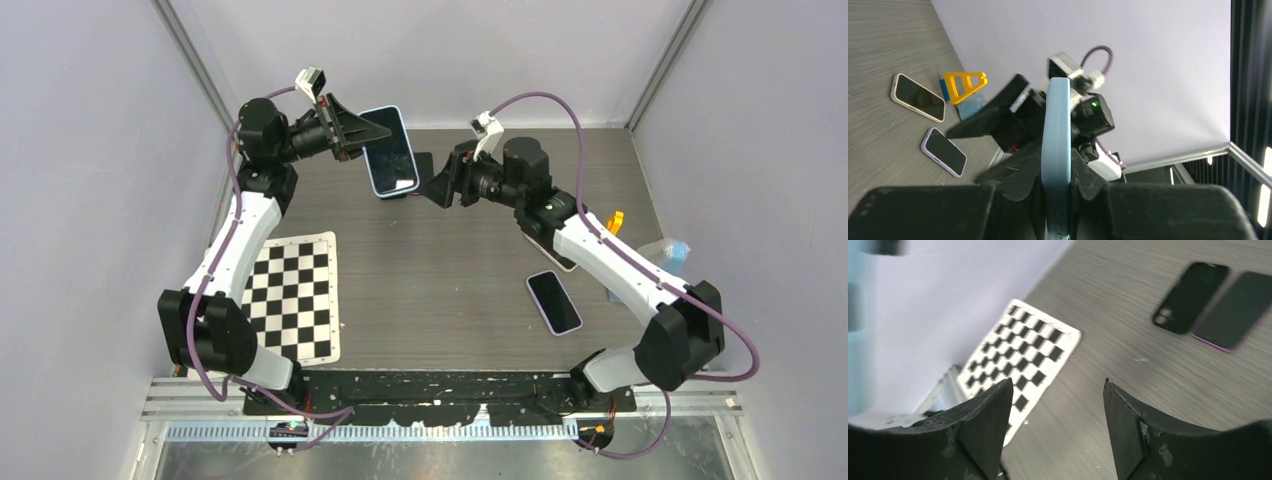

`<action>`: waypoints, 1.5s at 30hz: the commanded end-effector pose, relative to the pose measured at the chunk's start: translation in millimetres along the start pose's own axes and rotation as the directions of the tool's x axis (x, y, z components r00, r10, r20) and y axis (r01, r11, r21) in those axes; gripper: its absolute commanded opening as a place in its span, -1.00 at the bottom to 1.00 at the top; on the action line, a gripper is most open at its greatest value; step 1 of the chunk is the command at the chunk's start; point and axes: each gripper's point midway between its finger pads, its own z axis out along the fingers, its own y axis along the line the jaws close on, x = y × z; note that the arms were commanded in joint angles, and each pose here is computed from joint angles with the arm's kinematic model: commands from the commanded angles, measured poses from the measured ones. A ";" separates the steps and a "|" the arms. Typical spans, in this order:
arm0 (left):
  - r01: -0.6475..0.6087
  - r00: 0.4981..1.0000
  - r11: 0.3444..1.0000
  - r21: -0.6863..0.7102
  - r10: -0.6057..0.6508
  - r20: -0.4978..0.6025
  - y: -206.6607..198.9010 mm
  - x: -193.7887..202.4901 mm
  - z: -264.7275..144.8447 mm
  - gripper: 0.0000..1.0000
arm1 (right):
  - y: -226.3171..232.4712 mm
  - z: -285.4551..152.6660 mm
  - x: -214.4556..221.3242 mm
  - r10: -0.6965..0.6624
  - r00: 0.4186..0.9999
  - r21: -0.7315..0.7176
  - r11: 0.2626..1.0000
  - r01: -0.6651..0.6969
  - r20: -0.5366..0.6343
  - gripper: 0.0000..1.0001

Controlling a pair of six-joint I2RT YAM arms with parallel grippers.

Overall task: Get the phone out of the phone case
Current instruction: Remove the phone case from the phone.

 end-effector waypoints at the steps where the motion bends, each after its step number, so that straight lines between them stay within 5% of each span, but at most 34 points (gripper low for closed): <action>1: 0.032 0.995 0.999 -0.002 -0.032 0.096 -16.6 -16.5 -3.2 -1.00 | 77.6 -32.8 -33.0 -0.011 0.996 -0.346 0.937 0.042 0.089 0.47; 7: 0.273 0.932 0.961 0.053 -0.278 0.232 16.0 -44.3 -10.8 -1.00 | 113.0 -48.1 -51.7 0.089 0.988 -0.505 0.863 -0.012 0.128 0.67; 12: 0.378 0.875 0.921 0.095 -0.389 0.288 33.9 -49.0 -14.6 -1.00 | 99.7 -16.8 -65.7 0.347 0.924 -0.434 0.866 -0.250 0.160 0.73; 15: 0.405 0.858 0.908 0.103 -0.417 0.301 35.2 -49.6 -15.9 -1.00 | 95.0 -1.8 -60.2 0.393 0.904 -0.400 0.865 -0.302 0.166 0.70; 19: 0.465 0.823 0.879 0.109 -0.474 0.314 42.9 -48.1 -17.8 -1.00 | 83.8 14.8 -52.3 0.401 0.898 -0.326 0.886 -0.330 0.181 0.51; 23: 0.528 0.775 0.840 0.122 -0.536 0.336 55.4 -44.8 -21.7 -1.00 | 78.2 27.9 -49.3 0.412 0.891 -0.311 0.886 -0.343 0.190 0.03; 26: 0.546 0.761 0.827 0.133 -0.556 0.335 58.2 -42.6 -23.1 -1.00 | 74.2 32.6 -50.0 0.425 0.883 -0.304 0.883 -0.356 0.198 -0.08; 36: 0.568 0.738 0.809 0.149 -0.581 0.343 64.4 -45.4 -23.0 -1.00 | 100.2 12.1 -50.4 0.377 0.896 -0.480 0.846 -0.231 0.234 0.53; 45: 0.572 0.736 0.805 0.160 -0.589 0.334 62.3 -43.9 -24.1 -1.00 | 102.4 16.5 -64.3 0.457 0.857 -0.514 0.808 -0.289 0.237 0.45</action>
